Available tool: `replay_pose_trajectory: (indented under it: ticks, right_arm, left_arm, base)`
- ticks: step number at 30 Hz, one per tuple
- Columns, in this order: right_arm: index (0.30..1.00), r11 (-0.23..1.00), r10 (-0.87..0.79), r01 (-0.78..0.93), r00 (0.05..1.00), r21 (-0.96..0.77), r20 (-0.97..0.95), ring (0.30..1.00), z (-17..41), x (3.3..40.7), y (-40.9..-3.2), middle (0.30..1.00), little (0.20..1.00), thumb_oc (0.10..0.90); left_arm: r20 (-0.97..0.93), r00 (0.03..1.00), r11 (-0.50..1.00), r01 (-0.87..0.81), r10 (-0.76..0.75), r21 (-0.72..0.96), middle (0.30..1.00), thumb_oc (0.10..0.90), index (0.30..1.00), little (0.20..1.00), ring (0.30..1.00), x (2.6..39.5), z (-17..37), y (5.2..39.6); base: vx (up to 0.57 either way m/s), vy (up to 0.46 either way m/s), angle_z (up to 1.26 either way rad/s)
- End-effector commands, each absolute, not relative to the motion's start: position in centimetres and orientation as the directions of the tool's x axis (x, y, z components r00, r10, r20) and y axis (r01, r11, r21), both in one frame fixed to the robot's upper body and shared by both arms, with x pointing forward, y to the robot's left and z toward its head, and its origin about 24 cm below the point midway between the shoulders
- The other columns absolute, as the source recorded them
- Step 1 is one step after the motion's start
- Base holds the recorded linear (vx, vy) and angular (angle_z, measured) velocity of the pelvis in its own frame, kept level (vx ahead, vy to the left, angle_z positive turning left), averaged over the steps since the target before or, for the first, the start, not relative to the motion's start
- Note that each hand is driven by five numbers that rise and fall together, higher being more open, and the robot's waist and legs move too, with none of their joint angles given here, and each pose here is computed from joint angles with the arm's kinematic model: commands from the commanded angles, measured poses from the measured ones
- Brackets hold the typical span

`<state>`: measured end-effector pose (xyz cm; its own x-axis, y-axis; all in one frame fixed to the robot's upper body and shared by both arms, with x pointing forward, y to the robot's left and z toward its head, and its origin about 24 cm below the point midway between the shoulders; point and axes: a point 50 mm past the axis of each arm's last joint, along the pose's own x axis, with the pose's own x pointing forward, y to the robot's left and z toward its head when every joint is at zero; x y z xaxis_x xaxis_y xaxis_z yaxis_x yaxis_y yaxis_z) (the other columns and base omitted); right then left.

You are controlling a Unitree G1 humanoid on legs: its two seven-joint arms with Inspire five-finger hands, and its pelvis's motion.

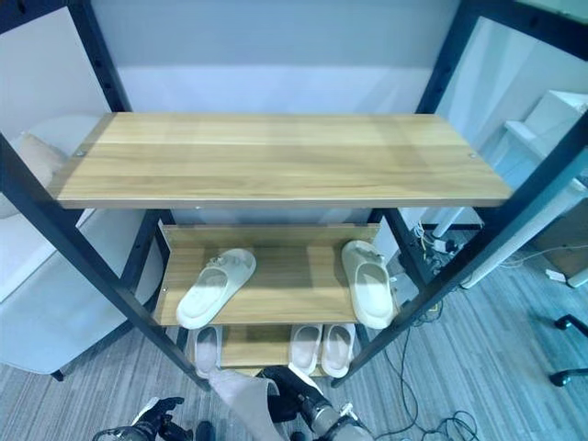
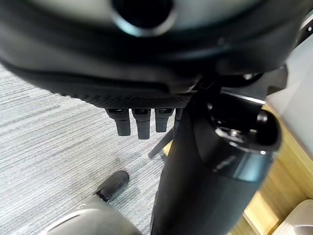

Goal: Arrange the slippers neatly on the shoe rack.

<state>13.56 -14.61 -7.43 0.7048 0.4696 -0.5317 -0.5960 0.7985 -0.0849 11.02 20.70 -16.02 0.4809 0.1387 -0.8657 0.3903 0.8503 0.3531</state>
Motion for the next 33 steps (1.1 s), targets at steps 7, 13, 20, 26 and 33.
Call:
replay_pose_trajectory:
  ticks: [7, 13, 20, 26, 33]
  right_arm:
    - [0.300, 0.802, 0.566, -0.598, 0.761, -0.004, -0.316, 0.300, -4.1, 16.5, -12.7, 0.300, 0.300, 0.400]
    - [0.300, 0.815, 0.558, -0.573, 0.737, 0.087, -0.381, 0.300, -5.5, 16.0, -12.8, 0.300, 0.300, 0.400]
    - [0.300, 0.861, 0.469, -0.508, 0.794, 0.002, -0.387, 0.300, -5.5, 17.0, -13.9, 0.300, 0.300, 0.400]
    - [0.300, 0.839, 0.455, -0.497, 0.864, -0.220, -0.217, 0.300, -1.8, 21.5, -13.6, 0.300, 0.300, 0.400]
    - [0.300, 0.868, 0.424, -0.386, 0.904, -0.312, 0.062, 0.300, 4.0, 25.9, -12.4, 0.300, 0.300, 0.400]
  left_arm:
    - [-0.870, 0.488, 0.846, 0.430, 0.074, 0.313, 0.900, 0.800, 0.900, 0.900, 0.900, 11.7, -16.1, 19.3]
    - [-0.871, 0.487, 0.840, 0.445, 0.065, 0.311, 0.900, 0.800, 0.900, 0.900, 0.900, 11.8, -16.1, 19.3]
    - [-0.855, 0.506, 0.879, 0.349, 0.116, 0.325, 0.900, 0.800, 0.900, 0.900, 0.900, 12.1, -15.8, 20.2]
    - [-0.693, 0.715, 0.897, 0.243, 0.092, 0.370, 0.900, 0.800, 0.900, 0.900, 0.900, 17.8, -12.9, 20.1]
    - [-0.482, 0.873, 0.903, 0.148, 0.072, 0.403, 0.900, 0.800, 0.900, 0.900, 0.900, 22.1, -9.2, 19.4]
  base:
    - [0.00, 0.000, 0.00]
    - [0.01, 0.003, 0.00]
    - [-0.03, -0.005, 0.00]
    - [-0.21, -0.032, 0.05]
    - [-0.11, -0.052, 0.07]
